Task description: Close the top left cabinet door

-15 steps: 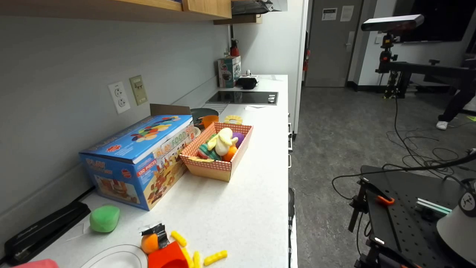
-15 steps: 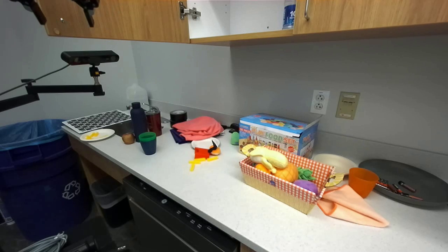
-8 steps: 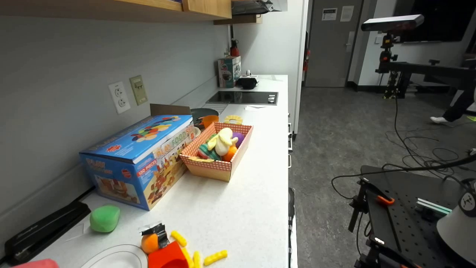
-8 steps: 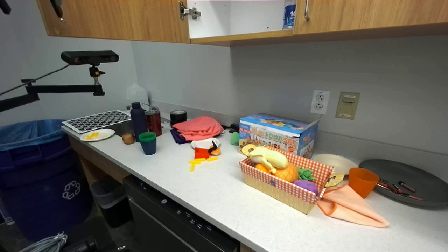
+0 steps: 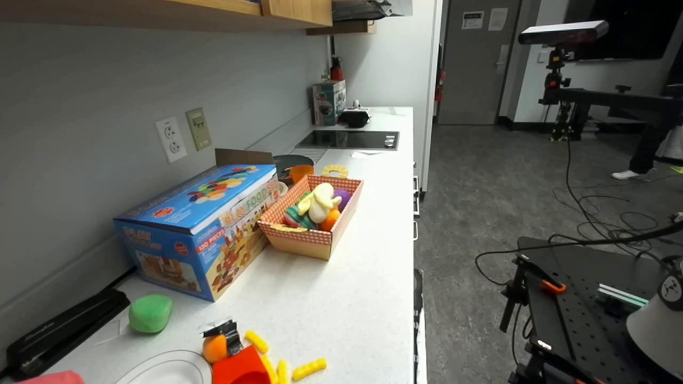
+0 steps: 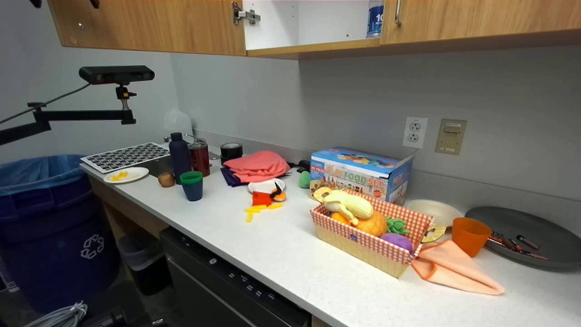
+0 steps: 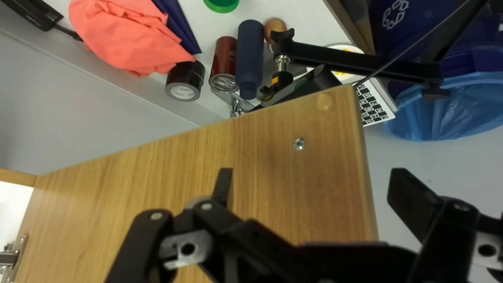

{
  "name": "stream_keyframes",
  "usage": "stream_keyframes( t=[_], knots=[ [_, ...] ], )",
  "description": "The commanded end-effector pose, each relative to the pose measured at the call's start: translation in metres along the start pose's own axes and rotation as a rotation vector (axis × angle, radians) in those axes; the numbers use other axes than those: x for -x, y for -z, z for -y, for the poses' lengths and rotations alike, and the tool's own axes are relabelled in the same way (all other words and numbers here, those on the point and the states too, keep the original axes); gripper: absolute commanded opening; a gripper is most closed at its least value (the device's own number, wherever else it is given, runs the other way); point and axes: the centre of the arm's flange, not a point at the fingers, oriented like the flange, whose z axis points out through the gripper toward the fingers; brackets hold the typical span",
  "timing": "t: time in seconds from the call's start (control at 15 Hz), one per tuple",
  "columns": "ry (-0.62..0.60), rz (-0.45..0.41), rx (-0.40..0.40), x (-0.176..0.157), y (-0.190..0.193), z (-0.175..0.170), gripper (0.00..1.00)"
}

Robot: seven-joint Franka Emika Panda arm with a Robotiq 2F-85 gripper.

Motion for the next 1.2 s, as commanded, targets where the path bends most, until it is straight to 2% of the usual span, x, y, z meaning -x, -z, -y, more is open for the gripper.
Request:
stream_keyframes(
  t=[0.0, 0.33, 1.13],
  knots=[
    [-0.039, -0.073, 0.008, -0.012, -0.011, -0.003, 1.00],
    [-0.067, -0.125, 0.061, -0.018, -0.018, -0.010, 1.00],
    [-0.003, -0.044, 0.273, 0.005, 0.016, -0.039, 1.00]
  ],
)
